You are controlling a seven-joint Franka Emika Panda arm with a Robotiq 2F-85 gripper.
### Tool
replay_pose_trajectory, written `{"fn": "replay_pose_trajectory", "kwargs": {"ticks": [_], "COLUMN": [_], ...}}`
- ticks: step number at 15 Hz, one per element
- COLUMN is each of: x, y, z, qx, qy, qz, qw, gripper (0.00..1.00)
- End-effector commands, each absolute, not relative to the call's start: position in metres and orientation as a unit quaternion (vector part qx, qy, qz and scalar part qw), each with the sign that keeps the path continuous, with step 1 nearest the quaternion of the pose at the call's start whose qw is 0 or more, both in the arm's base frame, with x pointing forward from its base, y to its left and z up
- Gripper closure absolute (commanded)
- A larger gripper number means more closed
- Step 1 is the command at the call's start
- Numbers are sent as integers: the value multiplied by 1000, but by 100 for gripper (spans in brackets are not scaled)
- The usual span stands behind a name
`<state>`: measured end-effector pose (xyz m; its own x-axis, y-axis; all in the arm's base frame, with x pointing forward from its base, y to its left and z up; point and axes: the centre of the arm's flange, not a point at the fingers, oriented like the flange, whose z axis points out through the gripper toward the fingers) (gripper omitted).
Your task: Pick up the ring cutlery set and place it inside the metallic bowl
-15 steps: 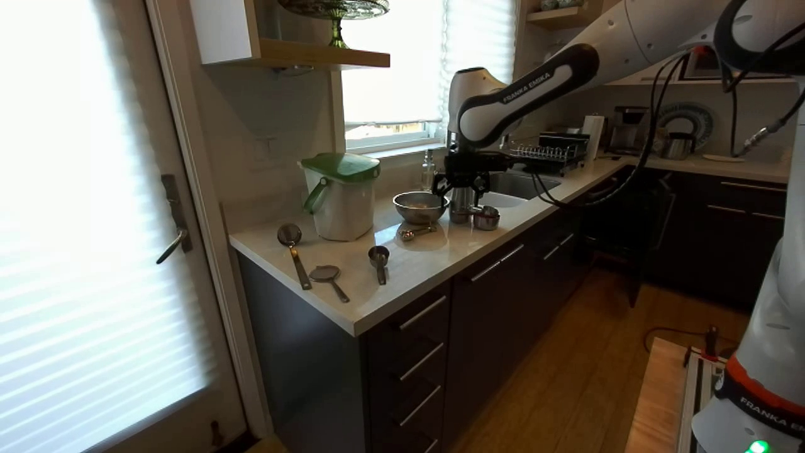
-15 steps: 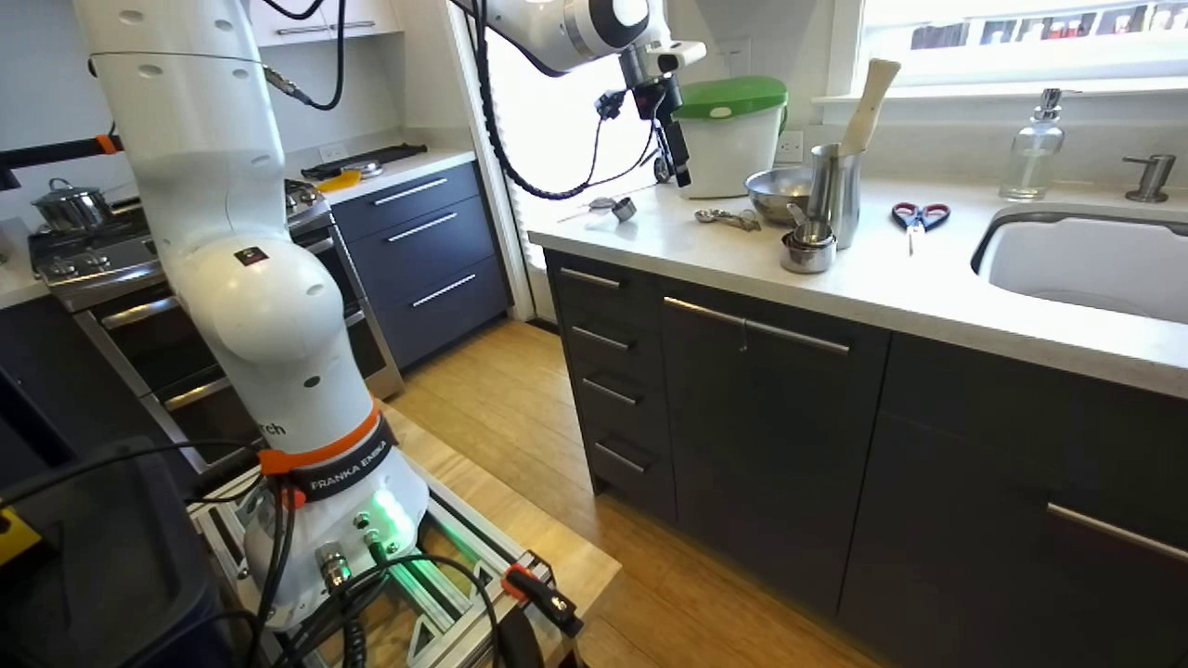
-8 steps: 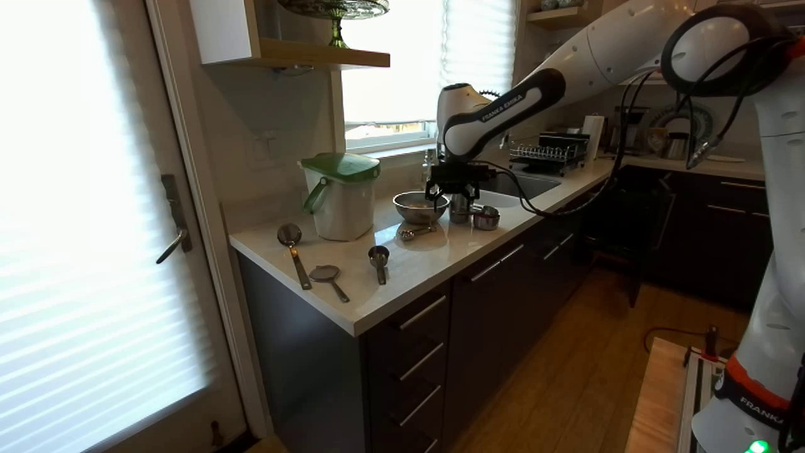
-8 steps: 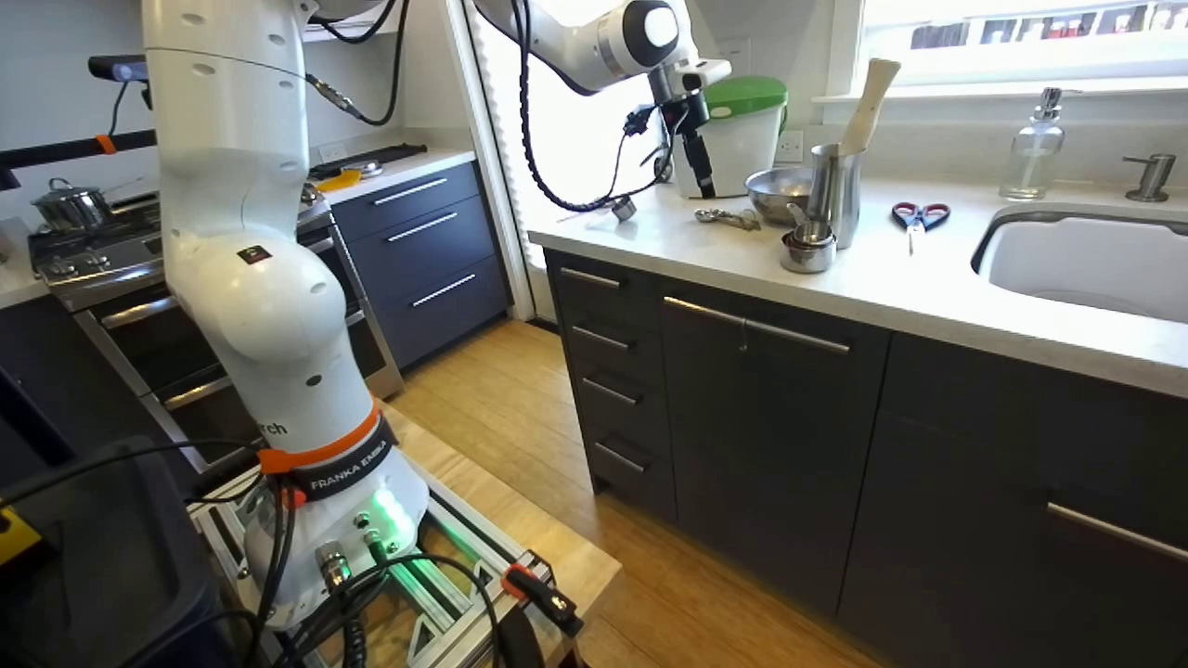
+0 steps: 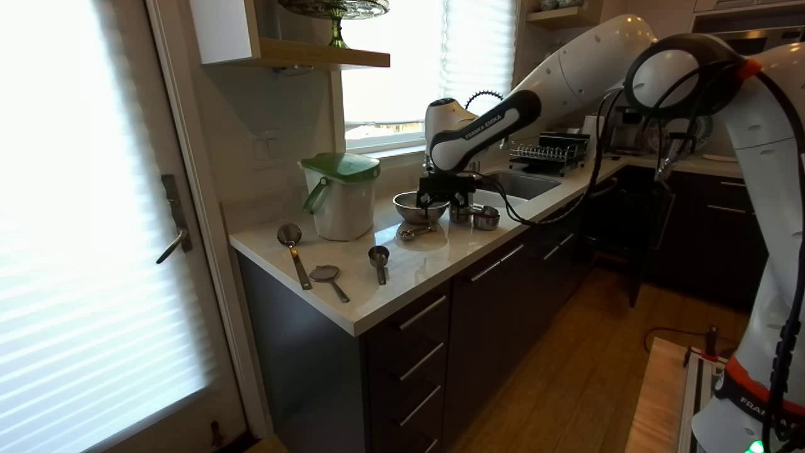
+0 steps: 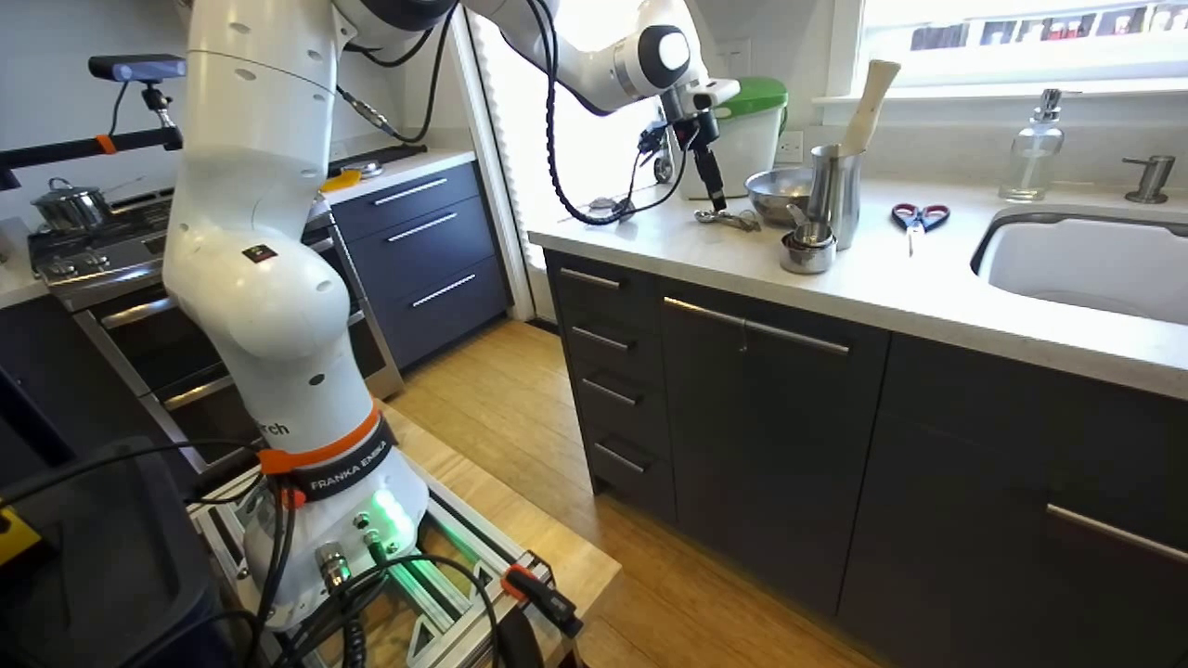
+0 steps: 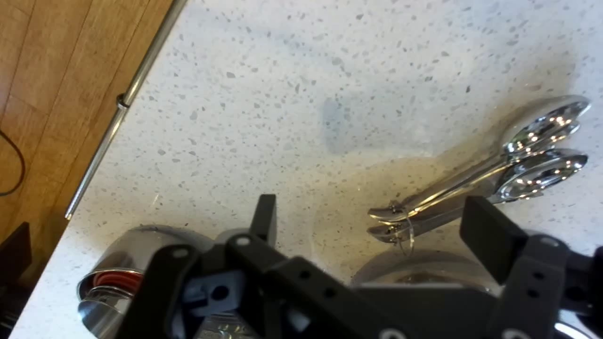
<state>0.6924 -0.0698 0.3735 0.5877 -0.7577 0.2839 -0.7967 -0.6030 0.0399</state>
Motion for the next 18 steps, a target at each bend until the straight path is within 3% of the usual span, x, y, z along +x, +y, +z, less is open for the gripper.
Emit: {"fn": "replay_pose_trajectory", "kwargs": {"ticks": [1,3,4,6,9,18], "x": [711,716,718,721,725,735], "y": [-70,-71,-73,-75,-78,-82], "z": [362,359,358,356,352,341], "qx": [880,879,877,876,875,876], "qy": [-441,-442,-442,-444,-442,-437], "qz": [144,152,156,160,165,173], "qw": [97,99,103,106,109,109], "gripper": [7,20,33,34,50,54]}}
